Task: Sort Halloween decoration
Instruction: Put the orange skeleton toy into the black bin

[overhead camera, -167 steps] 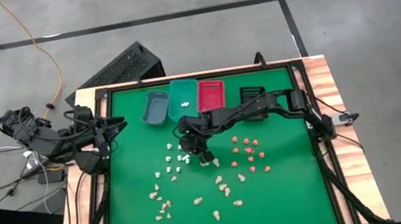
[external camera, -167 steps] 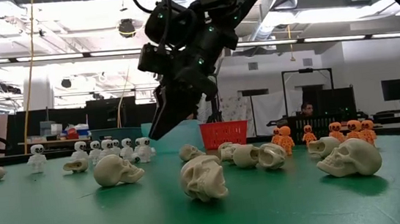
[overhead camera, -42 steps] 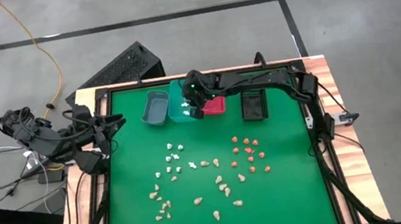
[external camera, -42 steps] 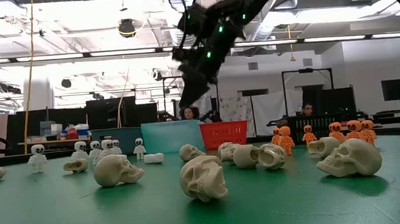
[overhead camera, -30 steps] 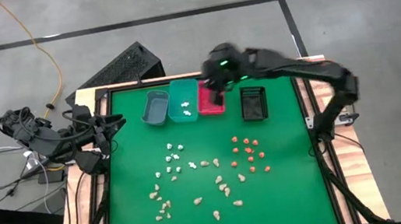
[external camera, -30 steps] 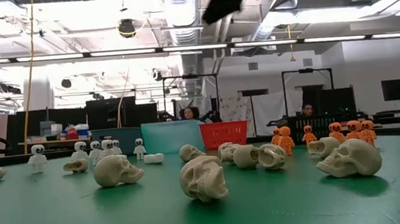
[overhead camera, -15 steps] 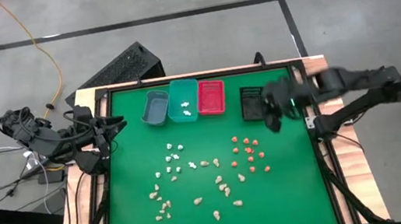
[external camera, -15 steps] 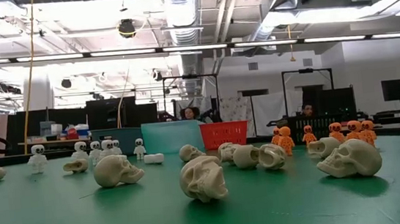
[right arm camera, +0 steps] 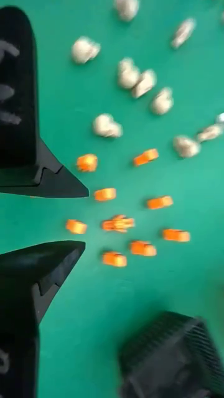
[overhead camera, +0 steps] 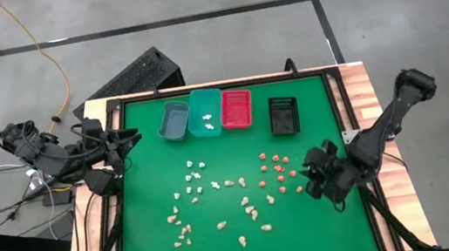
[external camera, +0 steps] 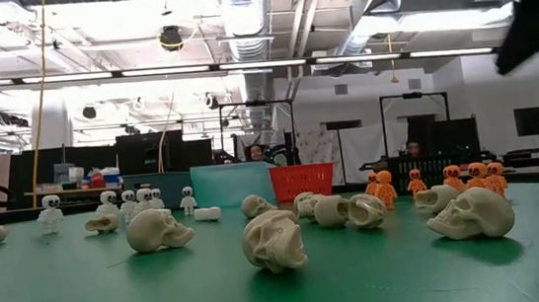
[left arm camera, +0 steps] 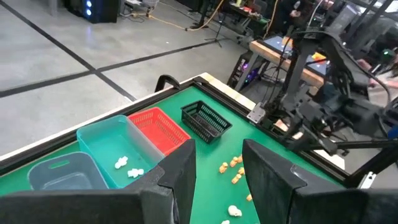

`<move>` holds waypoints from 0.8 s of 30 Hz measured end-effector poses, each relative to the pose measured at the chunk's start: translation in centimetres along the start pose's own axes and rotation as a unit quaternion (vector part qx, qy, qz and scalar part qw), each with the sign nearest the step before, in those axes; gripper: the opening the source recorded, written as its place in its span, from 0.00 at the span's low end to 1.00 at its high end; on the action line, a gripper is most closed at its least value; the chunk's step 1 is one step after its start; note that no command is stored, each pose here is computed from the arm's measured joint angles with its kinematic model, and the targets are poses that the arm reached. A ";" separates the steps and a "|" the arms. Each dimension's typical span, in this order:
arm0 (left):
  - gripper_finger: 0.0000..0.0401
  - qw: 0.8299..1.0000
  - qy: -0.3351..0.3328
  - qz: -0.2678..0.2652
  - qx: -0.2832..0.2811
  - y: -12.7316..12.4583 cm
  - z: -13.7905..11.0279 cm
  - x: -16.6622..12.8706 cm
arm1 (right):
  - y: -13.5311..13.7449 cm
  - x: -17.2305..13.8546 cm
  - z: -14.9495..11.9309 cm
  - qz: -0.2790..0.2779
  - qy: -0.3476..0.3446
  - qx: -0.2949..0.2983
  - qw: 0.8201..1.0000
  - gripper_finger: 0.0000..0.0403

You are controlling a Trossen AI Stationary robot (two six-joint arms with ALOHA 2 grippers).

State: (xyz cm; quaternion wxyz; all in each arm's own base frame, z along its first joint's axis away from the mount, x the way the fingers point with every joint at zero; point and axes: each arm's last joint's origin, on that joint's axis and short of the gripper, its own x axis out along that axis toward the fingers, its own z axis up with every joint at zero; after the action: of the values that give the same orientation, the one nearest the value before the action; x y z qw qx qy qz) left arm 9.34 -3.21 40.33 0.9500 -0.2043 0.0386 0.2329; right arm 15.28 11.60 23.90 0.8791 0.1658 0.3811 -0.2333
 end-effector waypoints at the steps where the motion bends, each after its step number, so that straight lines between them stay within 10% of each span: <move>1: 0.30 1.000 0.000 0.001 0.001 0.0 0.0 0.0 | 0.3 0.3 -0.5 -0.006 0.003 -0.003 1.000 0.29; 24: 0.36 0.998 0.051 -0.026 0.024 -1.6 -1.7 1.3 | 2.8 2.8 -3.2 -0.040 0.021 0.049 0.998 0.56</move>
State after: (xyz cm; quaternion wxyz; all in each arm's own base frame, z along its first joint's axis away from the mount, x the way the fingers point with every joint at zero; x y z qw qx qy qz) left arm 11.24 -4.66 39.18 0.9571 -0.1938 0.0876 0.1966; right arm 16.50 14.66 20.03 0.8516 0.1979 0.3942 -0.2833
